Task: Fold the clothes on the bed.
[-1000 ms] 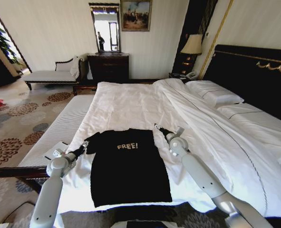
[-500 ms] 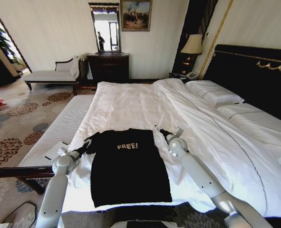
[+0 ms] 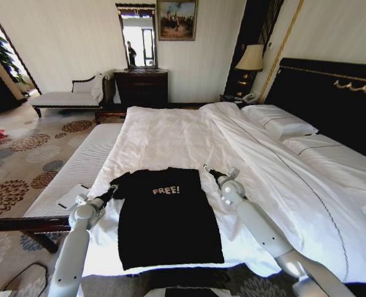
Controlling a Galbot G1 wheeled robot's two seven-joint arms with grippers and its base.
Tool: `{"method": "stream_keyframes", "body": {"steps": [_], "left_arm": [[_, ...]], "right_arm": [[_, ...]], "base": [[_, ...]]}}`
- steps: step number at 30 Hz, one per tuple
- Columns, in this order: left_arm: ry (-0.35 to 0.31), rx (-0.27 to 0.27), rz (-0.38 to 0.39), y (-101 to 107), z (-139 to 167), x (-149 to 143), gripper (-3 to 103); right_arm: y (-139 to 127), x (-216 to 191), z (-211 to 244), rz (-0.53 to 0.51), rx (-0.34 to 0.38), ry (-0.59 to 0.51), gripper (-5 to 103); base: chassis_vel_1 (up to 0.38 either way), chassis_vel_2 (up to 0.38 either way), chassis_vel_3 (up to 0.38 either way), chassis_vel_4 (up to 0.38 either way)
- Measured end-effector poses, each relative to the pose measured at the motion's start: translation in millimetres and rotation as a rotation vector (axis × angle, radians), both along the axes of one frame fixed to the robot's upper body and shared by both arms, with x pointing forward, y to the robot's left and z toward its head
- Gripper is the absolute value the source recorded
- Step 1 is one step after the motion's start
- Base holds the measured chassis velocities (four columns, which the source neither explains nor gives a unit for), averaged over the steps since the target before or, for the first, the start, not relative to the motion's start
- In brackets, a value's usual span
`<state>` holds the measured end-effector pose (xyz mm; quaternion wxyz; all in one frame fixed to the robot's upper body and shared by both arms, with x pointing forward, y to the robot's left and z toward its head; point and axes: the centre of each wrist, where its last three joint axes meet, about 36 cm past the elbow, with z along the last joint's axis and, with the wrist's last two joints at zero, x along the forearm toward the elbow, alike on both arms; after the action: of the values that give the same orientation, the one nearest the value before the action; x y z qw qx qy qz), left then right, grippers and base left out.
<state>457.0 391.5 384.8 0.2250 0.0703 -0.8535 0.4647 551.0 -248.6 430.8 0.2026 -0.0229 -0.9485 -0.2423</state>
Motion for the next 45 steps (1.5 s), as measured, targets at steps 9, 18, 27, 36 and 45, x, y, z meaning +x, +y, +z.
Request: {"method": "stream_keyframes", "body": {"steps": [9,18,27,36,45], "left_arm": [[-0.017,0.006,-0.004,-3,6,-5,1],[-0.114,0.047,-0.067,-20,44,-7,1],[-0.189,0.130,-0.222,-65,79,-3,1],[-0.138,0.179,-0.301,-93,60,6,1],[-0.123,0.191,-0.346,-112,51,5,1]], "right_arm": [[-3,1,-1,-0.008,-0.010,0.004,100],[-5,1,-3,-0.018,-0.018,0.009,100],[-5,2,-4,-0.024,-0.026,0.013,100],[-5,2,-6,-0.024,-0.037,0.019,100],[-7,2,-7,-0.026,-0.043,0.020,100]], "base": [[0.000,0.000,0.000,0.000],[0.000,0.000,0.000,0.000],[0.000,0.000,0.000,0.000],[0.000,0.000,0.000,0.000],[0.000,0.000,0.000,0.000]]}}
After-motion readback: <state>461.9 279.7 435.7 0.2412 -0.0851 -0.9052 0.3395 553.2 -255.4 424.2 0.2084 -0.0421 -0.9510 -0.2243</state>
